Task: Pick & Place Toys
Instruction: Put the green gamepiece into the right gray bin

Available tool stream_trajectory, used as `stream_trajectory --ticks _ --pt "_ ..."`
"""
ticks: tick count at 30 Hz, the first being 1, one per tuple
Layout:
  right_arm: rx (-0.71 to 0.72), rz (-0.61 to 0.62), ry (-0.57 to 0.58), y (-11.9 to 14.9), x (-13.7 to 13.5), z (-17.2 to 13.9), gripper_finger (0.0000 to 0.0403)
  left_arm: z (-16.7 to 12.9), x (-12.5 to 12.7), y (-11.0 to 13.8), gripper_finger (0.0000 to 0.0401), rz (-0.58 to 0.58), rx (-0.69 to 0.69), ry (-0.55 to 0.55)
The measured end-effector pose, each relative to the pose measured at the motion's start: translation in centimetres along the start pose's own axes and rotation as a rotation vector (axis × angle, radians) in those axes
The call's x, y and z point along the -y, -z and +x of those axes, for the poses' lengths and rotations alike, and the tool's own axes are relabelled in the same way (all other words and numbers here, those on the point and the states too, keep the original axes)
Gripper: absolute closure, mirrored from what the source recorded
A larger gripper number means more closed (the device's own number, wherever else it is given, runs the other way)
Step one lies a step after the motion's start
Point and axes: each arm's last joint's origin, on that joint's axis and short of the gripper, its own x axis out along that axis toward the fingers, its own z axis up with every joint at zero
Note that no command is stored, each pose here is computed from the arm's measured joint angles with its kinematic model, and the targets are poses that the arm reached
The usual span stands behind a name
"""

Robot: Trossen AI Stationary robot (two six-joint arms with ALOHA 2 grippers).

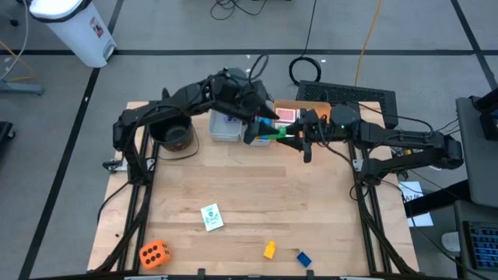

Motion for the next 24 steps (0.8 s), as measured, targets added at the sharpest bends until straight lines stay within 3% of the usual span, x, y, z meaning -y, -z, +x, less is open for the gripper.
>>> stream_trajectory --ticks 12,24 --pt "0.006 -0.001 0.0 -0.1 0.13 -0.04 0.0268 0.41 0.85 0.94 0.0128 0.033 -0.085 -0.052" --pt "0.023 -0.011 -0.034 -0.31 -0.03 -0.04 0.0268 0.41 0.79 0.98 0.0128 0.027 -0.087 -0.082"
